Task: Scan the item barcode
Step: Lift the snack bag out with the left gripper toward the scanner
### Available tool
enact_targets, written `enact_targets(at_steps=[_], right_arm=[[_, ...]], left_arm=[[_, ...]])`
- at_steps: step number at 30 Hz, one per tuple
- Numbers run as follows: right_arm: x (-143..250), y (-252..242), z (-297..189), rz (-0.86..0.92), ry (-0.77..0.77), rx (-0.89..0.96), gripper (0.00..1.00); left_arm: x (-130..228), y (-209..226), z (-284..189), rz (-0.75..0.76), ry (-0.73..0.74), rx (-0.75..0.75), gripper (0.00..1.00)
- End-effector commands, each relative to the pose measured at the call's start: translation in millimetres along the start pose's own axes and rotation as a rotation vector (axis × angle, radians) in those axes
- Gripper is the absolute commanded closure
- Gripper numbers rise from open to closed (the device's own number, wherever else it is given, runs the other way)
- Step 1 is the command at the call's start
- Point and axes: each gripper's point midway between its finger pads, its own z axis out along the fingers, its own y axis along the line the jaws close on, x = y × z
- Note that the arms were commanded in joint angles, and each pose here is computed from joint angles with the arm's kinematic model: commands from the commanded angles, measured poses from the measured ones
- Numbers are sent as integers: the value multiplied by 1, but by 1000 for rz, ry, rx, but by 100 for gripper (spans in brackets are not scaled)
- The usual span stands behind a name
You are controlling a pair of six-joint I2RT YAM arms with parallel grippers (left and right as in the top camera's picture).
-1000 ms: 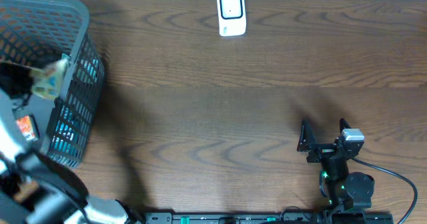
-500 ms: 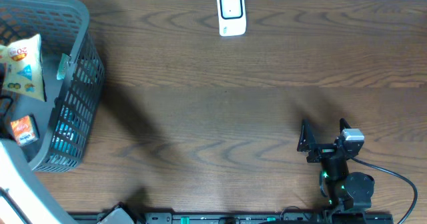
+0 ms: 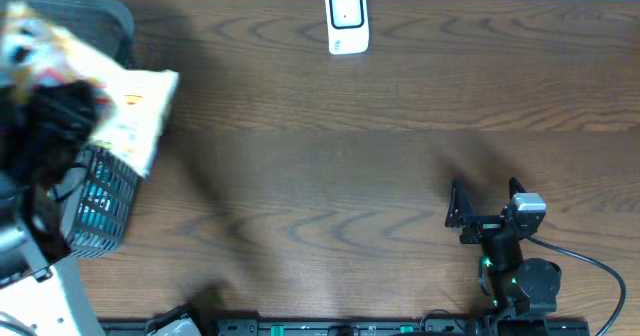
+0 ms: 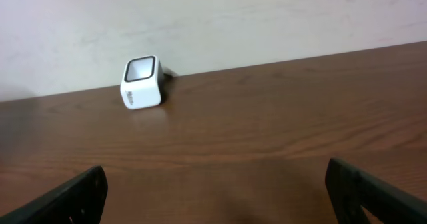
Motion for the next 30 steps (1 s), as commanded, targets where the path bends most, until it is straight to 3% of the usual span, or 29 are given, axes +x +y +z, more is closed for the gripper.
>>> enact_targets(at_steps=[1, 11, 18, 30], right_arm=[[0, 0, 0, -11, -2, 4, 1], [0, 0, 0, -11, -2, 4, 1], [0, 0, 0, -11, -2, 4, 1], [0, 0, 0, -11, -2, 4, 1]], left_arm=[[34, -26, 14, 184, 129, 93, 93], [129, -56, 62, 402, 440, 175, 93], [189, -35, 100, 482, 599, 64, 93], [283, -18, 156, 665, 812, 14, 93]])
